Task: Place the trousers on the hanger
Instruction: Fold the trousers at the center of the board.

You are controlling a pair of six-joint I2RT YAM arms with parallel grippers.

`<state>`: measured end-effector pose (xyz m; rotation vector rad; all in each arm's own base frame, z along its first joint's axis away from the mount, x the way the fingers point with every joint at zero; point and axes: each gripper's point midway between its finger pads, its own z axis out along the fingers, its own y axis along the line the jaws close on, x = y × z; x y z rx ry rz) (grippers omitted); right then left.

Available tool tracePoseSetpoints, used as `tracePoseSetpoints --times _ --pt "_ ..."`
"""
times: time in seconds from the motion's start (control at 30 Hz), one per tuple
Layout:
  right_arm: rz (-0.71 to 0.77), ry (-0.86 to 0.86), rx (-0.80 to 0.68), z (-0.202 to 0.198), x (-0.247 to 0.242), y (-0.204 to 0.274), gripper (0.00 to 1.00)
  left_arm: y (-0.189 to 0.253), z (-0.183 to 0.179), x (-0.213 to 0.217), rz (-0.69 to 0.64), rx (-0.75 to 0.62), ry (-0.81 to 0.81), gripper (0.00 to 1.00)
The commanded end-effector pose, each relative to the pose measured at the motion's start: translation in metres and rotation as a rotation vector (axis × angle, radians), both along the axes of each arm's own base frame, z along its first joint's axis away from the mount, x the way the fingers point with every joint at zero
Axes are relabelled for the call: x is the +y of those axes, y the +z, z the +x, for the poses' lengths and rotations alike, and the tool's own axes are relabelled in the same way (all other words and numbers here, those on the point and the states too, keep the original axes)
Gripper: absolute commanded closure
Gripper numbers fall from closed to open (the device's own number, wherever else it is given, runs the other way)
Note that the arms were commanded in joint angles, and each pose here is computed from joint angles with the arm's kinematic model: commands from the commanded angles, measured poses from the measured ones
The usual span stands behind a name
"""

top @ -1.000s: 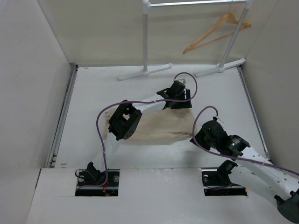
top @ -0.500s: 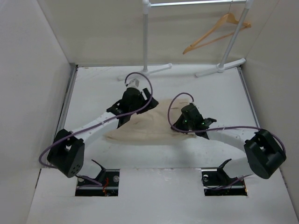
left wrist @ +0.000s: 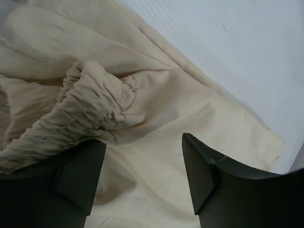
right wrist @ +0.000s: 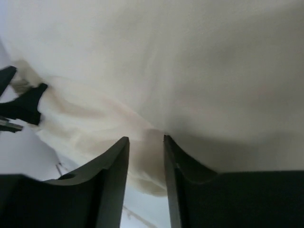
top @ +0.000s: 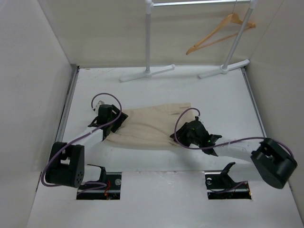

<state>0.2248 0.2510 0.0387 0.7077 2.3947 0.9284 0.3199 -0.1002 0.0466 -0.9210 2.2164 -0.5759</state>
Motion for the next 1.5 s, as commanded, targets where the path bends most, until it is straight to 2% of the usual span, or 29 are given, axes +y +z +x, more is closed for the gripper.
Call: tracePoseSetpoints --times 0.0,0.07,0.1,0.23,0.33,0.43,0.53,0.6,0.67,0.7,0.9,1.03,1.13,1.27,1.47 --pt "0.037 -0.02 -0.112 0.007 -0.015 0.042 0.56 0.011 -0.008 0.028 0.024 -0.013 0.062 0.36" --pt "0.05 -0.059 -0.171 0.016 -0.031 0.061 0.55 0.019 -0.01 0.04 0.029 -0.018 0.087 0.36" --pt "0.052 -0.082 -0.179 0.02 -0.039 0.063 0.58 0.025 -0.01 0.045 0.037 -0.028 0.092 0.36" --pt "0.024 -0.193 -0.107 0.035 -0.076 0.037 0.82 0.051 -0.004 0.045 0.052 -0.065 0.079 0.36" --pt "-0.014 -0.232 -0.018 0.035 -0.086 0.012 0.88 0.07 -0.005 0.013 0.044 -0.095 -0.011 0.36" --pt "-0.046 -0.309 0.103 0.018 -0.096 -0.018 0.91 0.073 -0.022 -0.049 0.024 -0.082 -0.171 0.37" --pt "-0.045 -0.378 0.172 0.002 -0.1 -0.036 0.9 0.07 -0.053 -0.119 0.006 -0.071 -0.318 0.41" --pt "-0.057 -0.386 0.188 -0.002 -0.1 -0.041 0.87 0.069 -0.07 -0.157 0.004 -0.074 -0.401 0.41" --pt "-0.057 -0.374 0.169 0.001 -0.098 -0.035 0.8 0.064 -0.078 -0.179 0.008 -0.078 -0.451 0.41" --pt "-0.057 -0.374 0.169 0.001 -0.098 -0.035 0.8 0.06 -0.081 -0.188 0.007 -0.069 -0.466 0.41" --pt "-0.057 -0.374 0.169 0.001 -0.098 -0.035 0.8 0.048 -0.104 -0.21 -0.008 -0.05 -0.543 0.41" --pt "-0.057 -0.374 0.169 0.001 -0.098 -0.035 0.8 0.013 -0.114 -0.204 0.044 0.021 -0.554 0.42" --pt "-0.057 -0.374 0.169 0.001 -0.098 -0.035 0.8 -0.011 -0.12 -0.191 0.085 0.074 -0.546 0.48" --pt "-0.057 -0.374 0.169 0.001 -0.098 -0.035 0.8 -0.033 -0.128 -0.178 0.121 0.121 -0.541 0.75" --pt "-0.057 -0.374 0.169 0.001 -0.098 -0.035 0.8 -0.021 -0.123 -0.188 0.089 0.085 -0.548 0.76"
